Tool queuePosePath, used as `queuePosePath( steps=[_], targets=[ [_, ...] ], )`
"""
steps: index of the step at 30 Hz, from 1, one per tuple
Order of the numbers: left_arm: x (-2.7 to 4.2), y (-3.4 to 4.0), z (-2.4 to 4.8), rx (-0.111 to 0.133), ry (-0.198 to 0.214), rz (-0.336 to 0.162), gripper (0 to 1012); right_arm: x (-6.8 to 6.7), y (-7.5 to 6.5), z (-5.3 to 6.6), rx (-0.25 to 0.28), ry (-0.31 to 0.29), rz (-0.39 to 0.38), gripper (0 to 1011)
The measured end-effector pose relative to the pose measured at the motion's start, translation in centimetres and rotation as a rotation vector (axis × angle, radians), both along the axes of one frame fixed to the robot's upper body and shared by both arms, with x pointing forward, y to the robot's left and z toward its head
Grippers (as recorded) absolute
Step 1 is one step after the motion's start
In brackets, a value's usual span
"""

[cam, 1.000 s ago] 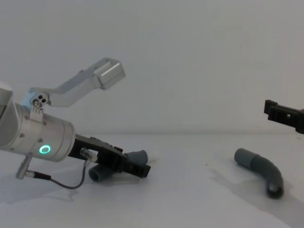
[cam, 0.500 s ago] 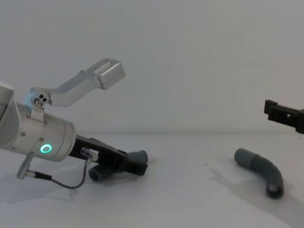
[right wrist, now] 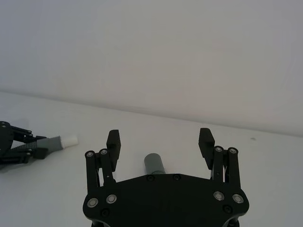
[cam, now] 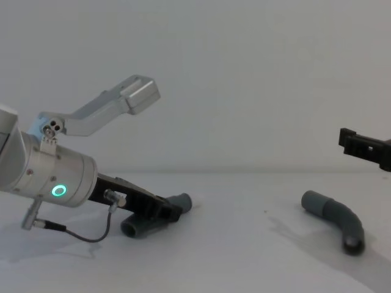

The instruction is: Use both hands to pick up one end of the pipe from the table, align the ends, and insert them.

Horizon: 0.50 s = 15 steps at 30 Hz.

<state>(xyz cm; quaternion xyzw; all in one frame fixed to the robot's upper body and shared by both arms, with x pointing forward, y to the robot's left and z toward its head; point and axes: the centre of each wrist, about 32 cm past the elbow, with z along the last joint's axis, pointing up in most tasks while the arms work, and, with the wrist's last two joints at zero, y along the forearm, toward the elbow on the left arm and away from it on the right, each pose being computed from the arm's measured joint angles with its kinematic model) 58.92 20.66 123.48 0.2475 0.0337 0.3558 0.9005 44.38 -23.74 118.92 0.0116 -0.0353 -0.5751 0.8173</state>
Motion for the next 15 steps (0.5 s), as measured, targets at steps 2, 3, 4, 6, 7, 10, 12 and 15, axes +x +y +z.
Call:
queuePosePath(
  steps=[2,3,4,6,7,10,12,15],
  targets=[
    [0.00,-0.01,0.01,0.000,0.000,0.000,348,0.1,-0.1,0.1,-0.004,0.002,0.007,1004],
    [0.01,-0.01,0.00,0.000,0.001,0.000,348,0.2,-0.1,0.2,-0.005,0.003,0.009,1004],
    [0.01,-0.01,0.01,0.000,0.001,0.001,348,0.4,-0.3,0.4,-0.008,0.008,0.018,1004],
    [0.01,-0.01,0.01,0.000,0.001,0.001,348,0.6,-0.4,0.6,-0.011,0.016,0.028,1004],
    [0.01,-0.01,0.01,-0.001,0.001,0.001,348,0.9,-0.5,0.9,-0.014,0.025,0.040,1004],
    [0.01,-0.02,0.01,-0.001,0.002,0.001,348,1.4,-0.8,1.4,-0.020,0.045,0.063,1004],
    [0.01,-0.02,0.01,-0.001,0.002,0.001,348,1.6,-0.8,1.7,-0.021,0.063,0.078,1004],
    [0.01,-0.02,0.01,-0.001,0.002,0.001,348,2.0,-0.9,2.1,-0.023,0.084,0.096,1004]
  ],
)
